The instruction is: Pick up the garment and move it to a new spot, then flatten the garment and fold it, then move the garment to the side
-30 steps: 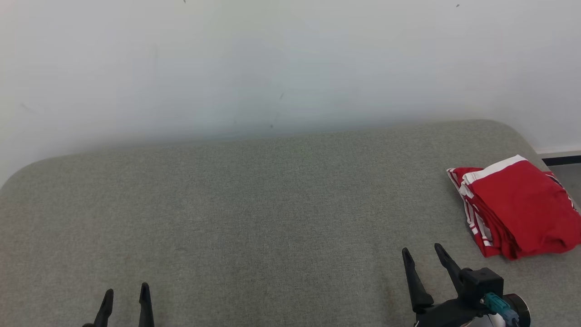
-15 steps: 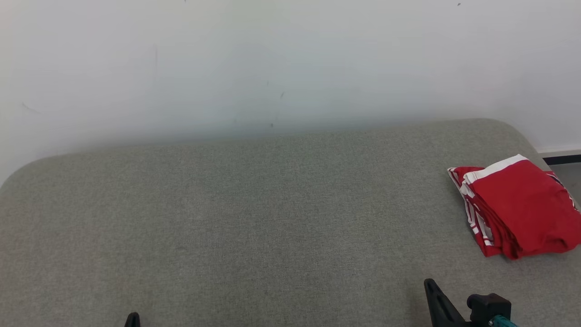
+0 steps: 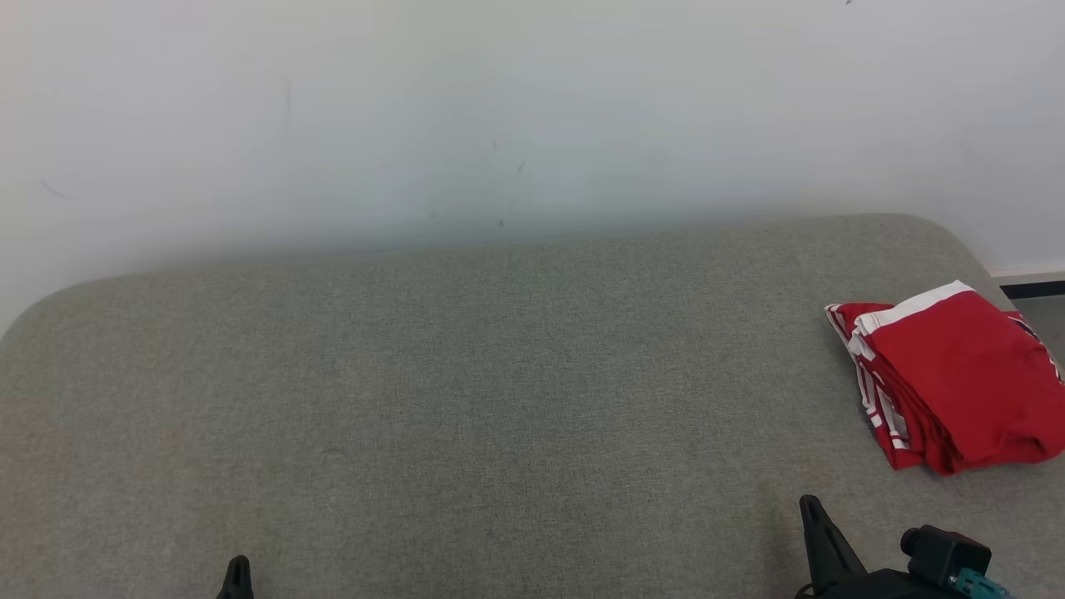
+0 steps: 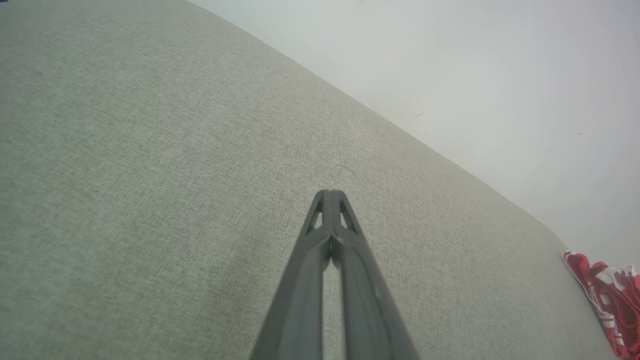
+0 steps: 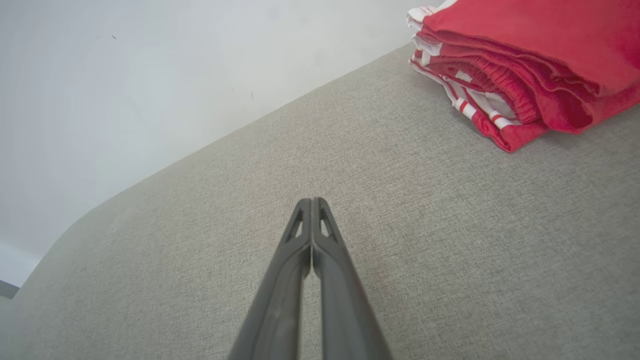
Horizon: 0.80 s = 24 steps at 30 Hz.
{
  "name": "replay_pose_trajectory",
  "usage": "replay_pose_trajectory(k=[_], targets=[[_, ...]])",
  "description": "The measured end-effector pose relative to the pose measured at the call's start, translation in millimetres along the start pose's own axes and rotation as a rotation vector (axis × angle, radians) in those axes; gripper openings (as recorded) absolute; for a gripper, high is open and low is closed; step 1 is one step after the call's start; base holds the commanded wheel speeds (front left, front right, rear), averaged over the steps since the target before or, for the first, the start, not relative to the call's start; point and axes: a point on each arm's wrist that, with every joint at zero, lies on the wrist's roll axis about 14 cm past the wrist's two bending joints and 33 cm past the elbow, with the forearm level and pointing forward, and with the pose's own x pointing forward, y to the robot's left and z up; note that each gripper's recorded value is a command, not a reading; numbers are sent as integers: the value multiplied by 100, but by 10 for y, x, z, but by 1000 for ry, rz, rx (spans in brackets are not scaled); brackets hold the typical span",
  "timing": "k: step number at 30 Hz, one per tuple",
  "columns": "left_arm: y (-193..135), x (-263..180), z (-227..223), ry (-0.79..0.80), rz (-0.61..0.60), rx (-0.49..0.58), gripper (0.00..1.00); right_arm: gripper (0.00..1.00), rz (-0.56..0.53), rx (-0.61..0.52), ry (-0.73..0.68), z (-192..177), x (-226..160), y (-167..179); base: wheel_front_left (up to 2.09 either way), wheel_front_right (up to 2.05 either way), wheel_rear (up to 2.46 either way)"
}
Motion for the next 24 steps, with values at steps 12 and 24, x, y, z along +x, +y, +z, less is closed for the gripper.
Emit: replay_pose_trajectory(k=[12,24], targets=[[-27,58,46,2,2,-164,0,0,-10,175,-26,111,50,-18,0,0,0],[-55,114,86,5,1,-322,0,0,-14,347,-45,188,81,-41,0,0,0]])
